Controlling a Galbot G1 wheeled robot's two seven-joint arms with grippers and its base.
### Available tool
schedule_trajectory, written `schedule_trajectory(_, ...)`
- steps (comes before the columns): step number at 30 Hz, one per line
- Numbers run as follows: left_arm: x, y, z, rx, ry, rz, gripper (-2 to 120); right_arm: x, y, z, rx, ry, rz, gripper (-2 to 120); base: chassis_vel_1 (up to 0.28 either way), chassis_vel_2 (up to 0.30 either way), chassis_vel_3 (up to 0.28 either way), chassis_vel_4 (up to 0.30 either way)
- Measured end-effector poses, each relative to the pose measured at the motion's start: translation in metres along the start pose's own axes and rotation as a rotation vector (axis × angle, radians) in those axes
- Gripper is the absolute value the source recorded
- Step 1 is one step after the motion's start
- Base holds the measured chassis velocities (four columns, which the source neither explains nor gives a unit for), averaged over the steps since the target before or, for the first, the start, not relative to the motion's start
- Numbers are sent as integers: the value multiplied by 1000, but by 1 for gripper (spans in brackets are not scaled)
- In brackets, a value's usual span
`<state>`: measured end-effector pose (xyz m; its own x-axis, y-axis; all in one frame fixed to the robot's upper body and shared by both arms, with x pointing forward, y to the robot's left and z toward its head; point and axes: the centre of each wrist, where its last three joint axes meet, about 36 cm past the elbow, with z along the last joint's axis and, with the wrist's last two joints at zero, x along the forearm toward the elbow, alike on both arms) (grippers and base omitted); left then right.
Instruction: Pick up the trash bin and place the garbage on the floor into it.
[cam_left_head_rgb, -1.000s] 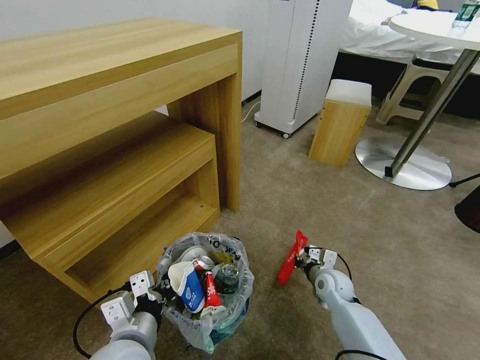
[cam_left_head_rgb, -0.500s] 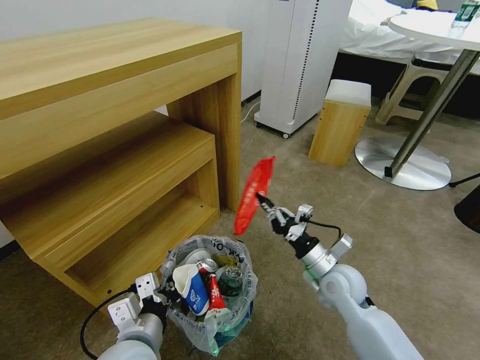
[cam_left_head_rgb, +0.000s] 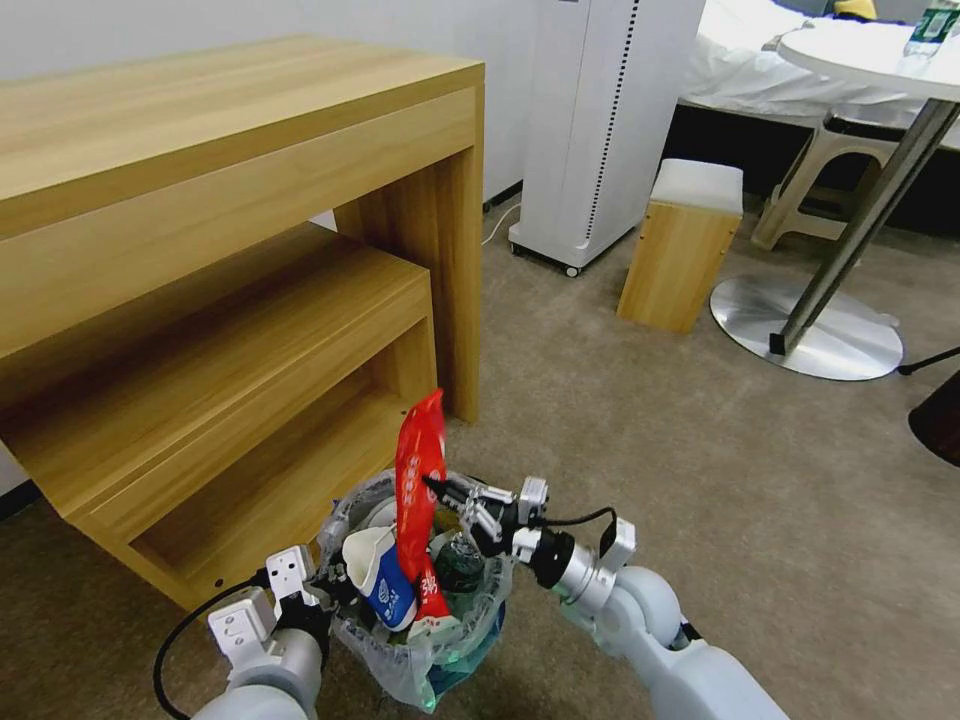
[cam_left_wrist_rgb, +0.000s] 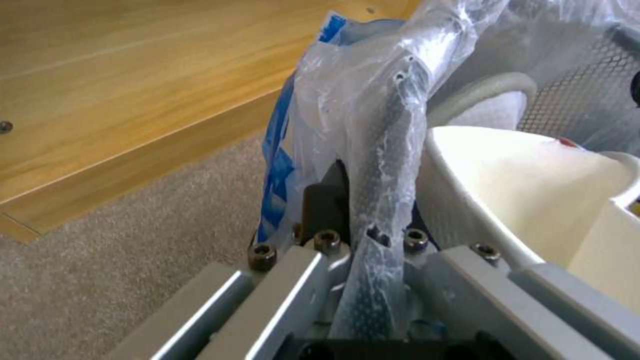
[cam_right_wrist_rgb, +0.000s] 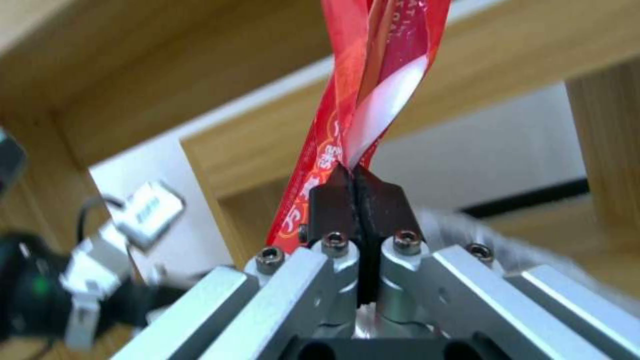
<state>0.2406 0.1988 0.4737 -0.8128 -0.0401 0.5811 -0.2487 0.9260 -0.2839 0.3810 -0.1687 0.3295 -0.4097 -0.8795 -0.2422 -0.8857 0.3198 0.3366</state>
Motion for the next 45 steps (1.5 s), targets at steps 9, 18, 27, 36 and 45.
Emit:
schedule_trajectory(9,4,0,1,-7,0,-5,0,18,1,7,61,154,17,0,0,0,0,0)
schedule_trajectory(18,6,1,1,-11,-2,-9,0,31,2,5,91,209,-2,22,0,0,0,0)
schedule_trajectory(27,3,1,1,-8,-5,-11,0,48,1,-21,148,143,-85,57,0,0,0,0)
schedule_trajectory(36,-4,3,4,3,15,-13,0,46,-1,-64,228,-116,33,90,0,0,0,0)
schedule_trajectory(45,-18,1,4,87,102,53,0,49,-6,-115,319,-335,252,100,0,0,0,0)
